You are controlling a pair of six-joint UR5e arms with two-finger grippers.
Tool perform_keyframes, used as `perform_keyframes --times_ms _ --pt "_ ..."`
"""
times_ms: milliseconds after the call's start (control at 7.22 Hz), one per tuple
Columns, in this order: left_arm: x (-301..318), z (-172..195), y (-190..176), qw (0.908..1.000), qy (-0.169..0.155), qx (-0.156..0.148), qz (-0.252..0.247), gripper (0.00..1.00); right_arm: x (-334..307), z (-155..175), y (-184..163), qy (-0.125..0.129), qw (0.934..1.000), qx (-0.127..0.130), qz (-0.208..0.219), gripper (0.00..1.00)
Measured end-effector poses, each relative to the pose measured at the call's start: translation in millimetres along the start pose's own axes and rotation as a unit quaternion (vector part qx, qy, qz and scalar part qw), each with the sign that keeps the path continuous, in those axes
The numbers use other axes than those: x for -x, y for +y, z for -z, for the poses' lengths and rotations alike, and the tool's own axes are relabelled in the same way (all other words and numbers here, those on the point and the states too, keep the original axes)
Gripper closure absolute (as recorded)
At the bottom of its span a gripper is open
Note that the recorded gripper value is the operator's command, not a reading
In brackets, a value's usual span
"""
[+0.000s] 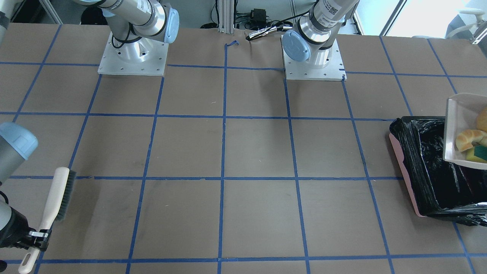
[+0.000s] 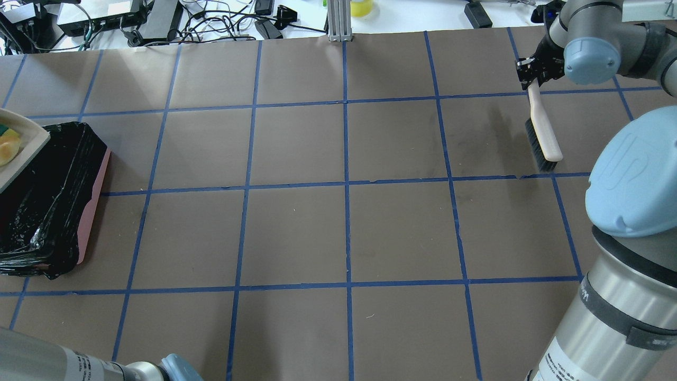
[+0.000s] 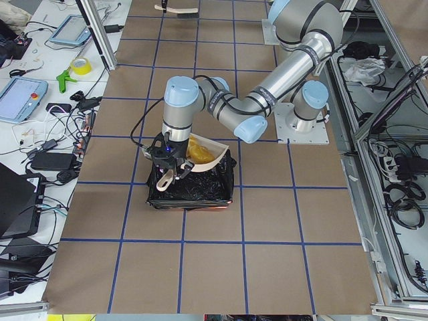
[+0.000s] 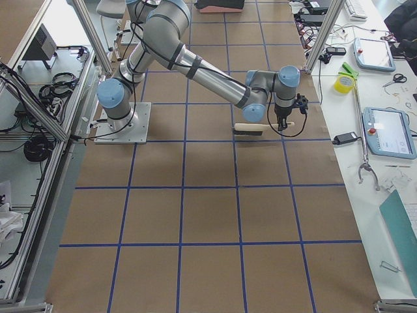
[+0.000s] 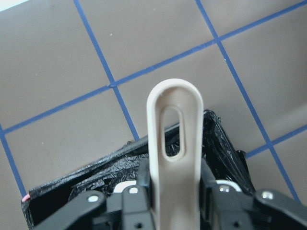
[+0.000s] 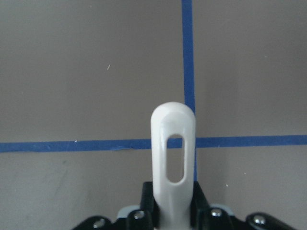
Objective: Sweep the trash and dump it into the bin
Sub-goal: 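Tip the dustpan over the black bin with the left gripper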
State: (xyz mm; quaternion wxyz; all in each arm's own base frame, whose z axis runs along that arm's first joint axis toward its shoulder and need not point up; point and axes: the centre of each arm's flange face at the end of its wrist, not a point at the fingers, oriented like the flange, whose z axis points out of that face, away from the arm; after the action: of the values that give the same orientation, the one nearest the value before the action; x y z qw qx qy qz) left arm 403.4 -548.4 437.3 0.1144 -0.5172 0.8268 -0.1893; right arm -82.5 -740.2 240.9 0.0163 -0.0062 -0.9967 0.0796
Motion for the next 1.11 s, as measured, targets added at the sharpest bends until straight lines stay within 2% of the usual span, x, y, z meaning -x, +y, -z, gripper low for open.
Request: perform_keyframes --times_ms 277,416,831,970,1109 --pt "7.0 -22.4 -11.0 0.9981 -0.028 -0.052 -0.015 1.00 -7.7 -1.6 1.0 0.002 1.0000 0.000 -0.003 1.00" --pt "7.7 -29.9 -9.5 0.9965 -0.033 -0.073 -0.024 1.00 -8.2 -2.7 1.7 0.001 1.0000 0.001 -0.003 0.99" --pt "0.0 -42.4 15.9 0.9842 -0.021 -0.159 -0.075 1.00 -7.5 -10.4 6.8 0.001 1.0000 0.001 -0.004 0.90" --pt "-11.4 -36.2 23.0 0.9779 -0.014 -0.185 -0.097 1.00 -7.4 -12.1 8.1 0.001 1.0000 0.002 -0.004 0.81" --pt "-24.1 -28.9 29.6 0.9702 -0.011 -0.210 -0.120 1.00 -7.4 -13.3 9.2 0.002 1.0000 0.003 -0.005 0.58"
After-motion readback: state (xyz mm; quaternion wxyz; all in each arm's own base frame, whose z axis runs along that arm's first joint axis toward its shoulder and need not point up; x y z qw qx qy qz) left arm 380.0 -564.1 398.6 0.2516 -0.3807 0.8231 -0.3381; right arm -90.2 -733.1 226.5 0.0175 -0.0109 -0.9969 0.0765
